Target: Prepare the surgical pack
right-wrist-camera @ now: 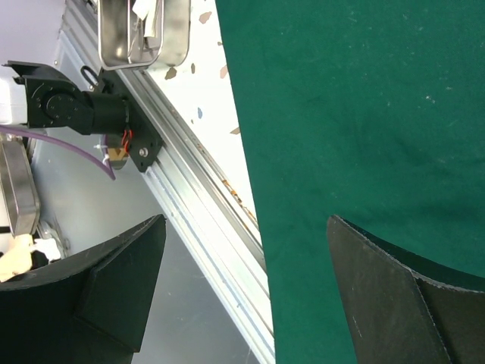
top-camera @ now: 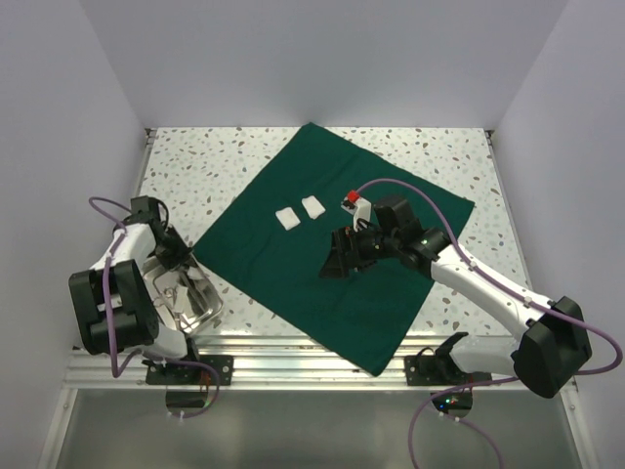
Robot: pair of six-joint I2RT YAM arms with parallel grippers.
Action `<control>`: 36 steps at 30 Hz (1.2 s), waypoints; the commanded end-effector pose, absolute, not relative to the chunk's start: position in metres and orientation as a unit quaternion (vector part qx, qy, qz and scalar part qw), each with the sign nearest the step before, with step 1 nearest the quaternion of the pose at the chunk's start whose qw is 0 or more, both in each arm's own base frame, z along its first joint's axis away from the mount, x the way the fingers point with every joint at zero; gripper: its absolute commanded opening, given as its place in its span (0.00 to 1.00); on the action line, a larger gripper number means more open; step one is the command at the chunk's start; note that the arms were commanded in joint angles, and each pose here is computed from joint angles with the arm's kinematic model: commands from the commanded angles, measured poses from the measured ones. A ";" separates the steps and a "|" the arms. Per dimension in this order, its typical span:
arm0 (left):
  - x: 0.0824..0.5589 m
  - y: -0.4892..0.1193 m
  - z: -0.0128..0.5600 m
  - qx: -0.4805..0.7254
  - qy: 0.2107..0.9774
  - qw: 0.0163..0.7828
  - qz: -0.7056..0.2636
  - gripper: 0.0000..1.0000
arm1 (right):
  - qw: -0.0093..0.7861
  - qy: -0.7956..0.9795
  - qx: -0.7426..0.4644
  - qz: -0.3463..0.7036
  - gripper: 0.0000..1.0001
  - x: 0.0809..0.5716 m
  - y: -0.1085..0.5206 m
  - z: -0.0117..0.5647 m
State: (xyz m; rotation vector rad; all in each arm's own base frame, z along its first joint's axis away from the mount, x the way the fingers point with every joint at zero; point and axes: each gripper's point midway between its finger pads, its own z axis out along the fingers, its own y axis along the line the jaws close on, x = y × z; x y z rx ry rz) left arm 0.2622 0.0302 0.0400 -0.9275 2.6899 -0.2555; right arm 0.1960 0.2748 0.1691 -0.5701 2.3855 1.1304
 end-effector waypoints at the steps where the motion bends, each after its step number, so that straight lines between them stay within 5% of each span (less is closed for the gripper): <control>1: 0.280 0.036 0.043 -0.316 0.928 0.168 -0.102 0.05 | 0.226 0.859 -0.216 0.405 0.91 0.197 0.275 0.167; 16: 0.248 0.061 0.038 -0.379 0.917 0.124 -0.016 0.30 | 0.224 0.857 -0.217 0.410 0.91 0.198 0.277 0.167; 22: 0.244 0.060 0.051 -0.387 0.912 0.137 -0.016 0.51 | 0.224 0.857 -0.217 0.411 0.91 0.197 0.278 0.167; 23: 0.245 0.059 0.053 -0.389 0.910 0.142 -0.019 0.62 | 0.223 0.858 -0.217 0.410 0.91 0.198 0.278 0.165; 29: 0.232 0.063 0.072 -0.420 0.894 0.154 0.006 0.64 | 0.226 0.861 -0.212 0.403 0.91 0.203 0.278 0.164; 36: 0.247 0.047 0.134 -0.379 0.880 0.284 -0.036 0.69 | 0.259 0.879 -0.176 0.360 0.91 0.245 0.286 0.163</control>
